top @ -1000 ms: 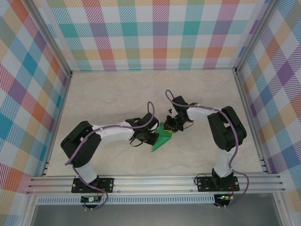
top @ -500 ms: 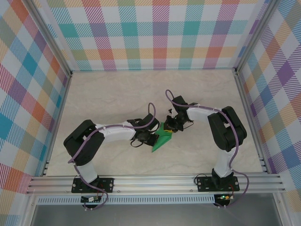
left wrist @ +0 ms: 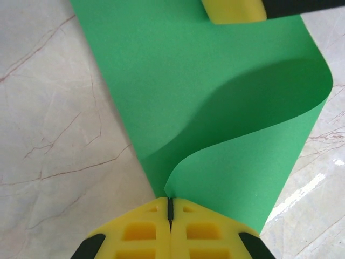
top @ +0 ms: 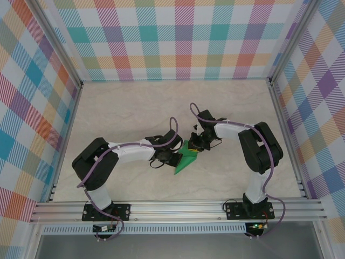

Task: Fold a paper plane with a square sheet of paper (pick it up from the middle)
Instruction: Third fold the triangle at the center of the table.

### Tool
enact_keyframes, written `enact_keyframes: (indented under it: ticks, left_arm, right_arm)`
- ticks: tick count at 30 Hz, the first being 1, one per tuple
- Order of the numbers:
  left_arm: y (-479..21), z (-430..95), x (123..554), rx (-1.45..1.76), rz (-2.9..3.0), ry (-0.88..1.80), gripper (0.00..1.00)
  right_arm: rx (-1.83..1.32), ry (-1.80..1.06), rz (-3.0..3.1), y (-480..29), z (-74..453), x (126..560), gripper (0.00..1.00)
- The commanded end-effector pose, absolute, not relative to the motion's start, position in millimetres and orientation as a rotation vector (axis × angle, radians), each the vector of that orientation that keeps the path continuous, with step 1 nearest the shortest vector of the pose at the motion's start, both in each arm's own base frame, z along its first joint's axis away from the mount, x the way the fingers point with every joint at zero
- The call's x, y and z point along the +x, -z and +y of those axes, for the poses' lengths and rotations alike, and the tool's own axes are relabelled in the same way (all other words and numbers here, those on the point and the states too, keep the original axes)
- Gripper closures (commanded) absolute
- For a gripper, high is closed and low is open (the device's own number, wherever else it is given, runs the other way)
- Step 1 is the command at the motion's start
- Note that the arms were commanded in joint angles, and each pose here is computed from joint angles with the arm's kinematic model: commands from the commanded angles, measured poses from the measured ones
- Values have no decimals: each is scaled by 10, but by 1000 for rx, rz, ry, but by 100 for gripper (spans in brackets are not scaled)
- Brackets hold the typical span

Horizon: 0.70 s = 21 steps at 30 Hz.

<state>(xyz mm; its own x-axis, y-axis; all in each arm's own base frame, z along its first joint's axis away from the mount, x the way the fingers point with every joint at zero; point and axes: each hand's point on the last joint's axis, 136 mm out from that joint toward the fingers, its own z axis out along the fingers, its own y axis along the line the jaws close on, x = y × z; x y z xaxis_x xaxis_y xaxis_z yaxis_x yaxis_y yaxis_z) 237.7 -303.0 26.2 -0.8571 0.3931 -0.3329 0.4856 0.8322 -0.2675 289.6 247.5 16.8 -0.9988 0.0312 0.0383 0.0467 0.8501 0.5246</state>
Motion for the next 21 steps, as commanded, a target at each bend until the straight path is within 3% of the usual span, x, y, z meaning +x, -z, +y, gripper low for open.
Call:
enact_keyframes:
  ticks: [1, 12, 21]
  left_arm:
    - [-445, -3107, 2491, 637, 2701, 552, 100]
    - [-242, -3053, 2433, 637, 2754, 522, 100]
    - [-196, -3030, 2386, 646, 2769, 524, 100]
  right_arm:
    - [-81, 794, -2986, -102, 2421, 2802, 84]
    - [-85, 809, -2983, -121, 2428, 2795, 84]
    - [-125, 857, -3078, -484, 2388, 2893, 77]
